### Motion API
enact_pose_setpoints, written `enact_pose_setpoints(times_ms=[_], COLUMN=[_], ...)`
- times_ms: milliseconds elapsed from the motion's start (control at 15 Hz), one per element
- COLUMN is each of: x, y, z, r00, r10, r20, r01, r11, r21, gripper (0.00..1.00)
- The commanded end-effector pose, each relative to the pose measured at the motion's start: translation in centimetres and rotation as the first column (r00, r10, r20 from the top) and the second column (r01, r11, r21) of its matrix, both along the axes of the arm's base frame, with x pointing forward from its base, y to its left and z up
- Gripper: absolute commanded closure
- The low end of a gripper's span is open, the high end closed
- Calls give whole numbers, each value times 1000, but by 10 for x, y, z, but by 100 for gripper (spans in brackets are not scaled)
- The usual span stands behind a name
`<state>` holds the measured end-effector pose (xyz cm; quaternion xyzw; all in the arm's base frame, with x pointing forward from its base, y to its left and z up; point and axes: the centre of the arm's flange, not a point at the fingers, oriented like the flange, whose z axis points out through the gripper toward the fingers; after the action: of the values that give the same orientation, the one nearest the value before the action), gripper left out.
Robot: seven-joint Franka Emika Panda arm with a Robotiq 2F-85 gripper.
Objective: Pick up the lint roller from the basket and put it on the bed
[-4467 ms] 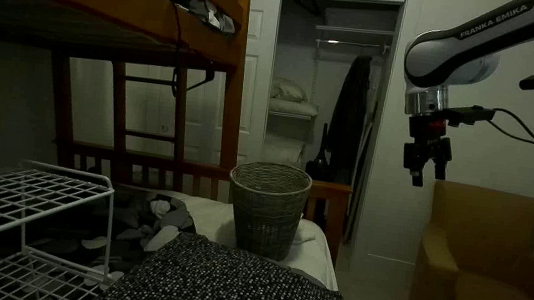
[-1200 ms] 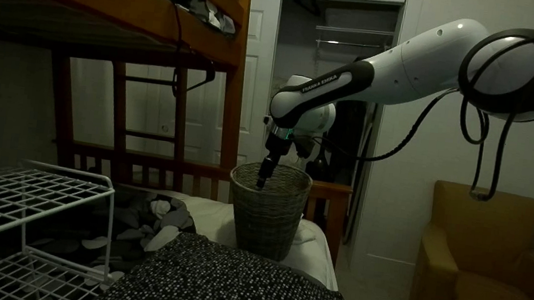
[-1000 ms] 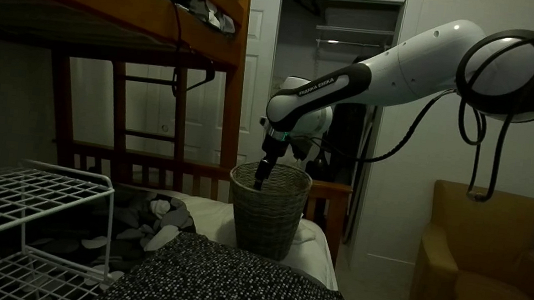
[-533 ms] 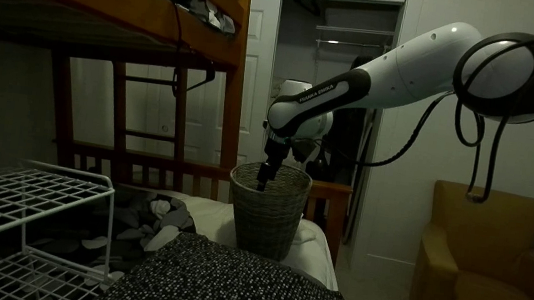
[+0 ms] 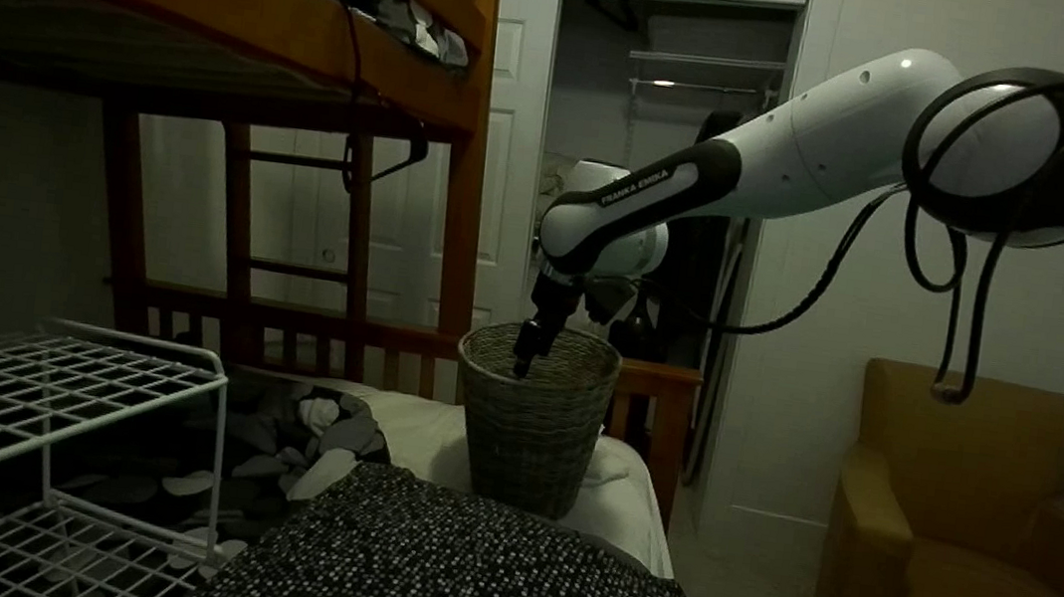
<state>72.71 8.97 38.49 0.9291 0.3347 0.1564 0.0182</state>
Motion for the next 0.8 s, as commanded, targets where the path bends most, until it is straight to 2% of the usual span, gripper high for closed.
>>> enact_pose_setpoints(times_ms=[0, 67, 133, 267, 333, 467, 600, 733], x=[3, 5, 6, 4, 4, 1, 2, 2], y=[14, 19, 21, 19, 18, 13, 10, 10], z=[-22, -24, -26, -28, -28, -27, -30, -36], r00=[998, 998, 999, 1000, 1000, 1000, 999, 1000], r10=[18, 11, 6, -7, -14, -26, -34, -25], r20=[59, 59, 50, 27, 20, 4, -4, -1], r01=[-23, -16, -9, 5, 14, 26, 34, 25], r11=[997, 997, 998, 999, 999, 999, 999, 999], r21=[75, 76, 69, 45, 38, 24, 19, 24], gripper=[17, 17, 28, 29, 34, 36, 43, 69])
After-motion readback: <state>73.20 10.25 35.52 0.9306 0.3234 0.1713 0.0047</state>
